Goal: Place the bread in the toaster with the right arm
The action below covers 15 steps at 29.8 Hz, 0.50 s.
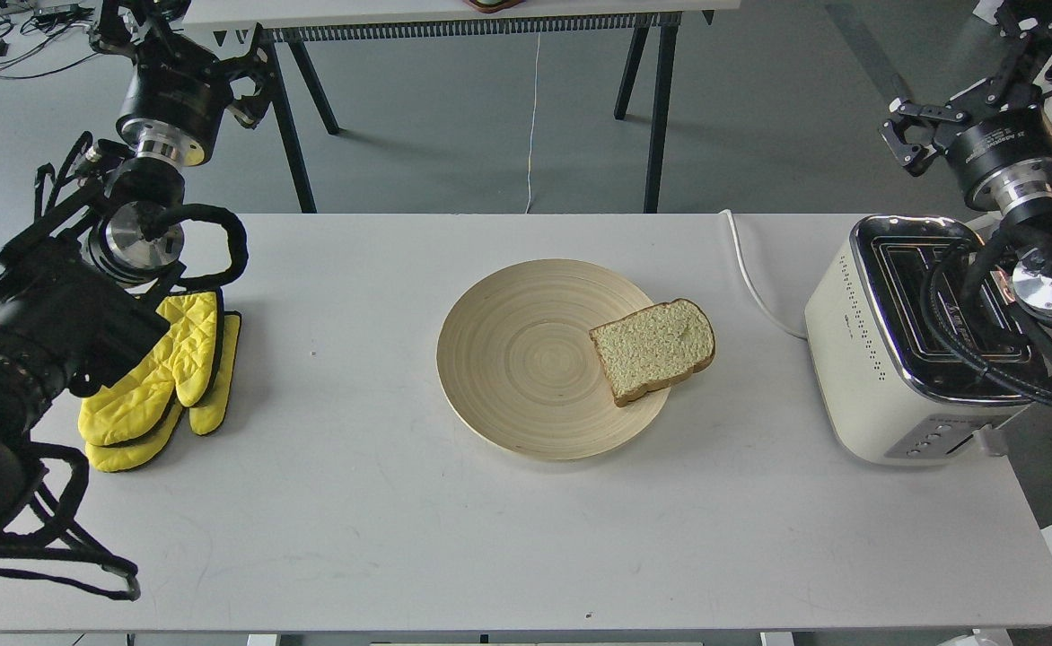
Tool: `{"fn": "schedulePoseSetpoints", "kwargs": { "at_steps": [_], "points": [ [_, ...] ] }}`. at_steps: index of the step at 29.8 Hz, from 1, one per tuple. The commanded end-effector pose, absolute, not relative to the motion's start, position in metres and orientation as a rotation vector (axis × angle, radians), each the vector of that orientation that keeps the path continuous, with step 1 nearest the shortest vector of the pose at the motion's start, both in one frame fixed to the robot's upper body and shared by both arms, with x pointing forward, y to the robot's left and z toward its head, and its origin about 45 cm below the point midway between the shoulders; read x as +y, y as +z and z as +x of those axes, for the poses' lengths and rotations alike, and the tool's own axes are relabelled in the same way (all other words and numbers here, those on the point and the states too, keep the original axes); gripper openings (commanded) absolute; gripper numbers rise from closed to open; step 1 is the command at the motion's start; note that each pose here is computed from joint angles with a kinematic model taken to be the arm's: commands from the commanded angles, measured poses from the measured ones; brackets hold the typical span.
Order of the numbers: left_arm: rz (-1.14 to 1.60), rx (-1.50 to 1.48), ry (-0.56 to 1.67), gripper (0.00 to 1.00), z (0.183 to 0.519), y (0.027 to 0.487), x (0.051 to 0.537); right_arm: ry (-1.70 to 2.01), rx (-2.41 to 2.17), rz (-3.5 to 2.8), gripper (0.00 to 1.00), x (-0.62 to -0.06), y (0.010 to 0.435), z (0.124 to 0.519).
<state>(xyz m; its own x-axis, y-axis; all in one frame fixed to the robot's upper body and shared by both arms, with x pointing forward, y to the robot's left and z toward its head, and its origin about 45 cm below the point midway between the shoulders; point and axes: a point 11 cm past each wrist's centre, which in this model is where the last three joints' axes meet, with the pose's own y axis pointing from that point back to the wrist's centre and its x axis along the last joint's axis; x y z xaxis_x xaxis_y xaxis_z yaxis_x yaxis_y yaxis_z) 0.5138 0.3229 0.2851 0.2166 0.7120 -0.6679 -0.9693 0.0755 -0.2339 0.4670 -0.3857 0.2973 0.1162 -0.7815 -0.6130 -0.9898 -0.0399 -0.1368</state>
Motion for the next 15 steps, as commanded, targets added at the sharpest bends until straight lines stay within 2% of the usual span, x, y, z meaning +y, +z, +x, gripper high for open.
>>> {"fn": "schedulePoseSetpoints", "kwargs": {
  "at_steps": [1,8,15],
  "points": [
    [-0.729,0.432,1.323,1.0,0.513,0.283,0.323,0.51,1.697,-1.885,1.0,-0.383,0.3,0.467],
    [-0.741,0.432,1.328,1.0,0.513,0.283,0.324,0.498,1.67,-1.917,1.0,-0.375,0.305,0.466],
    [-0.744,0.437,1.326,1.0,0.513,0.282,0.322,0.12,1.717,-2.291,1.0,-0.348,0.334,0.459]
  ]
}}
